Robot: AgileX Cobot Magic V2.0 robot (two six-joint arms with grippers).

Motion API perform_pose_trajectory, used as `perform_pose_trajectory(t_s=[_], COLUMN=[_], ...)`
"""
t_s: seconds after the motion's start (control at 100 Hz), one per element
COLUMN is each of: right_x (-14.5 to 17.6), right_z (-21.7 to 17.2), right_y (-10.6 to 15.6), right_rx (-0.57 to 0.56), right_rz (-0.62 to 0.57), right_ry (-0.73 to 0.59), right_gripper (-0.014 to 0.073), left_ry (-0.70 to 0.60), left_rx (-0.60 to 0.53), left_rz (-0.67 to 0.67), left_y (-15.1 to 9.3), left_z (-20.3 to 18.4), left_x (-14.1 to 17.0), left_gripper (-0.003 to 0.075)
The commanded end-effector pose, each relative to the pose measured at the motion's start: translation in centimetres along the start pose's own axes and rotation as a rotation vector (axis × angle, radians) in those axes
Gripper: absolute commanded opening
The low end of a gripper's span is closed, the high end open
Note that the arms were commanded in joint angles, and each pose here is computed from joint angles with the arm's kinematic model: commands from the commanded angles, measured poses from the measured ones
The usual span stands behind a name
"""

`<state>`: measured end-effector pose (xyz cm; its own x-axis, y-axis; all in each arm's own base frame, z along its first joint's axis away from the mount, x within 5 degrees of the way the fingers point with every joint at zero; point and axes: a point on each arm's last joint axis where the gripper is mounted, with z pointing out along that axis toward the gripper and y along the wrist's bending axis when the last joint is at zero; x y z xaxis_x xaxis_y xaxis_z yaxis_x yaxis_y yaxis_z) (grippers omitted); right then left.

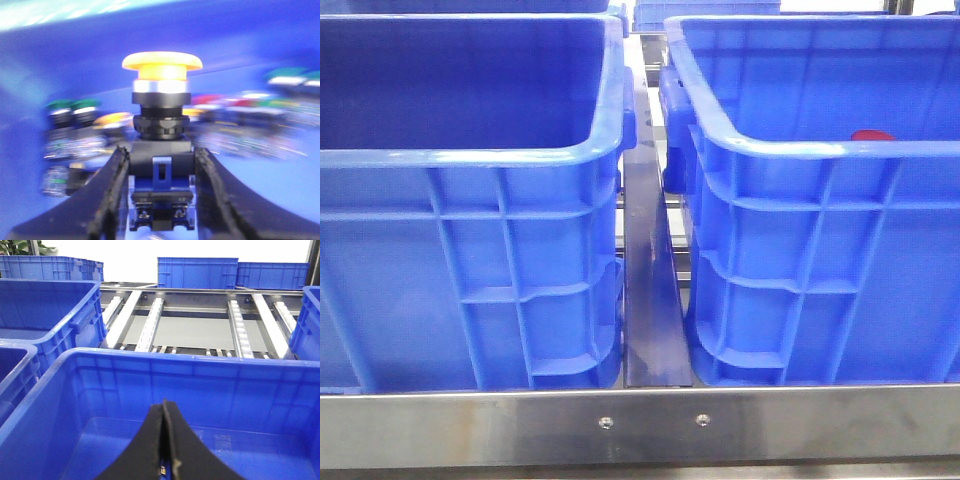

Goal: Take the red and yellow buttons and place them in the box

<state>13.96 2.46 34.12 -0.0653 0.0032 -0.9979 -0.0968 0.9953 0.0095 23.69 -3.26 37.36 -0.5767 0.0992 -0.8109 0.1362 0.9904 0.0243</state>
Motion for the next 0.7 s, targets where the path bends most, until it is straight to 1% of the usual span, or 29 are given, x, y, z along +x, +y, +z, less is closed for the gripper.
perform_pose_trajectory(t_s=[0.0, 0.11, 0.21, 0.36, 0.56, 0.69], right_x=[-1.0, -1.1, -1.2, -1.2, -1.3, -1.3], right_z=[-0.2, -0.2, -0.2, -0.3, -0.3, -0.3], right_y=[0.4, 0.6, 0.7, 1.0, 1.1, 1.1], right_rx=[-0.051, -0.071, -0.088, -0.115, -0.126, -0.126], right_rz=[0.073, 0.073, 0.073, 0.073, 0.072, 0.072], right_ry=[-0.032, -0.038, -0.043, -0.051, -0.055, -0.055], right_gripper=[-0.0067, -0.0067, -0.0067, -0.0067, -0.0067, -0.0067], left_ry=[-0.160, -0.205, -0.216, -0.218, -0.264, -0.264], left_rx=[0.064, 0.169, 0.278, 0.436, 0.649, 0.747], left_rz=[0.011, 0.022, 0.048, 0.111, 0.202, 0.250], left_y=[-1.3, -3.1, -5.0, -8.1, -12.8, -15.8], left_z=[-3.4, -5.8, -7.1, -7.9, -8.8, -8.7], left_x=[-0.8, -0.2, 0.1, 0.6, 1.0, 1.7], left_gripper=[-0.0019, -0.0019, -0.0019, -0.0019, -0.0019, -0.0019])
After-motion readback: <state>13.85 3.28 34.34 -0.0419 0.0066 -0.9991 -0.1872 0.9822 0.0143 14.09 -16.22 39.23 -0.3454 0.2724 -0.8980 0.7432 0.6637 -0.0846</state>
